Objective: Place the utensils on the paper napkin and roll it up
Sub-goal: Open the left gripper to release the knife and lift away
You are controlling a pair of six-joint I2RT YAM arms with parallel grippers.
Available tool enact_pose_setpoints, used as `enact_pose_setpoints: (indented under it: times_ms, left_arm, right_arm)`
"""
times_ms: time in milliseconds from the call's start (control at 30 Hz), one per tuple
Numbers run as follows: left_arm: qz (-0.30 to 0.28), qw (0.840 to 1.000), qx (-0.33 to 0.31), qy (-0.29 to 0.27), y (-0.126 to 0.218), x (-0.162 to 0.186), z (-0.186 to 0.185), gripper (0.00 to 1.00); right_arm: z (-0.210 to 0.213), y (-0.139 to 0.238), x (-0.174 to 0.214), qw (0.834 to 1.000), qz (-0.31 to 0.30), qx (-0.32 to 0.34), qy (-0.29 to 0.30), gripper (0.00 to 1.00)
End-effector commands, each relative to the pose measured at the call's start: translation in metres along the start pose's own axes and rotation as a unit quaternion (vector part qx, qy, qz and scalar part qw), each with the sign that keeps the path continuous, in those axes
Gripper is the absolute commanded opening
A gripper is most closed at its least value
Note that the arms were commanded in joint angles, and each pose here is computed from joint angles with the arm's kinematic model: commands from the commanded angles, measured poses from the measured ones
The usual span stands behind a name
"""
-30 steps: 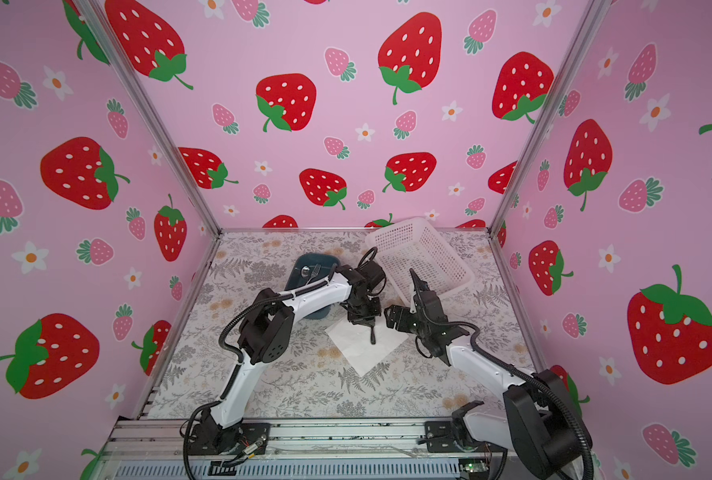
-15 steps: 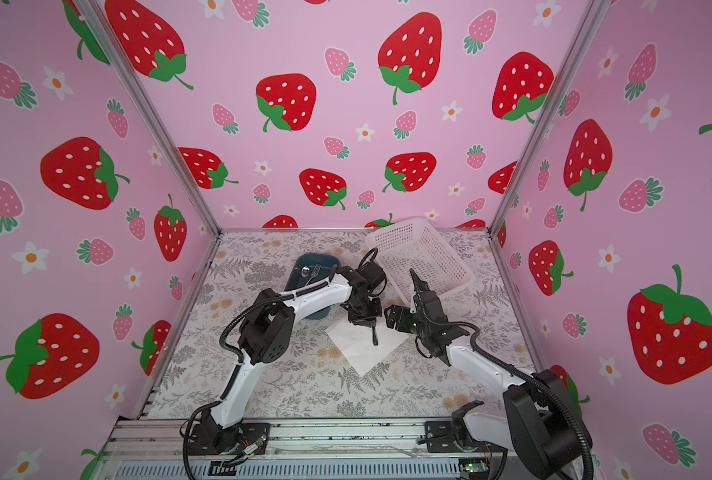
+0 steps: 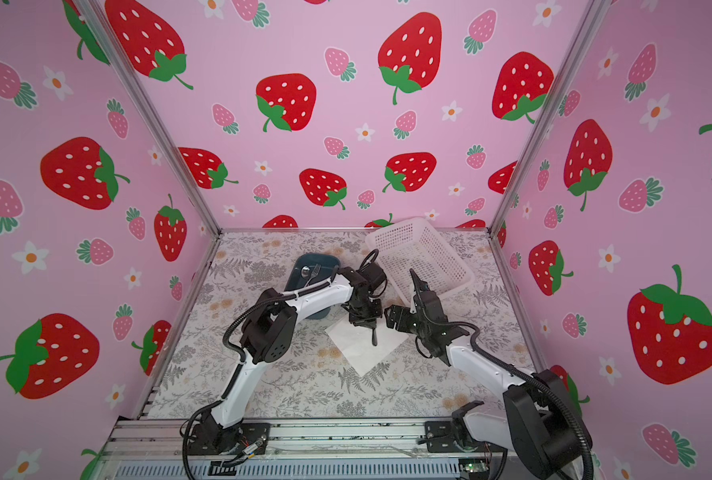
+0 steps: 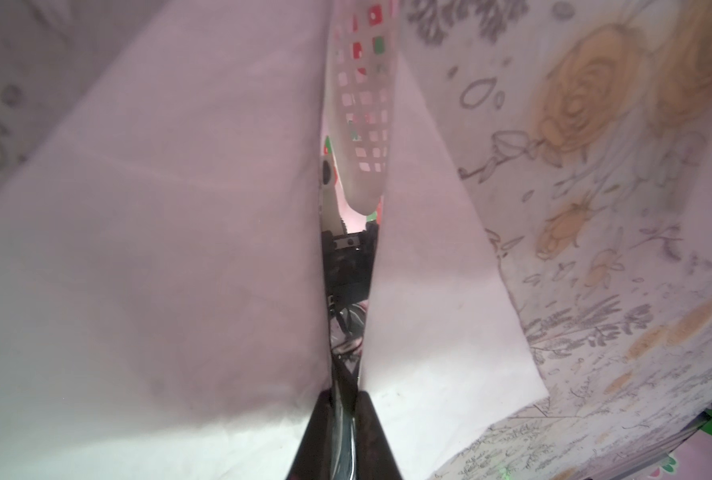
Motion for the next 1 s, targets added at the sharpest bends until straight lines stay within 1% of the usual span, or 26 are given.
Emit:
enact_pose_setpoints:
  times_ms: [0,167,400,500,567,633,800,967]
  left_arm:
    - [0.005,1.000,-0.011,-0.006,-0.004,-0.001,0.000,0.13]
    - [0.006,1.000,-0.006,-0.007,-0.004,0.000,-0.001,0.14]
    - [-0.013,1.000,0.006,-0.020,0.012,-0.001,-0.007,0.18]
    - [-0.043,0.998,0.013,-0.046,0.032,0.001,-0.012,0.26]
    - [-0.066,0.996,0.015,-0.058,0.045,0.003,-0.014,0.35]
    - [-0.087,0.994,0.017,-0.063,0.059,0.004,-0.014,0.40]
    - [-0.138,0.988,0.012,-0.075,0.088,0.009,-0.011,0.41]
    - [-0.189,0.977,0.006,-0.093,0.117,0.018,-0.003,0.43]
  right_arm:
    - [-0.005,0.000,0.003,1.000,0.002,0.010,-0.007,0.90]
    - [-0.004,0.000,0.003,1.000,0.001,0.012,-0.008,0.90]
    - [-0.003,0.002,0.000,1.000,-0.004,0.009,-0.007,0.90]
    - [-0.001,0.006,-0.002,1.000,-0.011,0.003,-0.003,0.90]
    - [0.001,0.010,-0.004,1.000,-0.021,-0.001,0.002,0.90]
    - [0.003,0.015,-0.007,0.999,-0.035,-0.002,0.002,0.91]
    - [0.006,0.026,-0.012,0.998,-0.057,-0.009,0.004,0.93]
    - [0.007,0.032,-0.015,0.997,-0.075,-0.012,-0.007,0.96]
Point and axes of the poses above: each gripper's point midway between its finger pads, its own y axis back along the fingers, its own z axis along the line the jaws close on, x = y × z, the point moved 9 cm from there along y, back along the fingers, and after that the axes turned 1 degree about y, right-handed, at the moved point
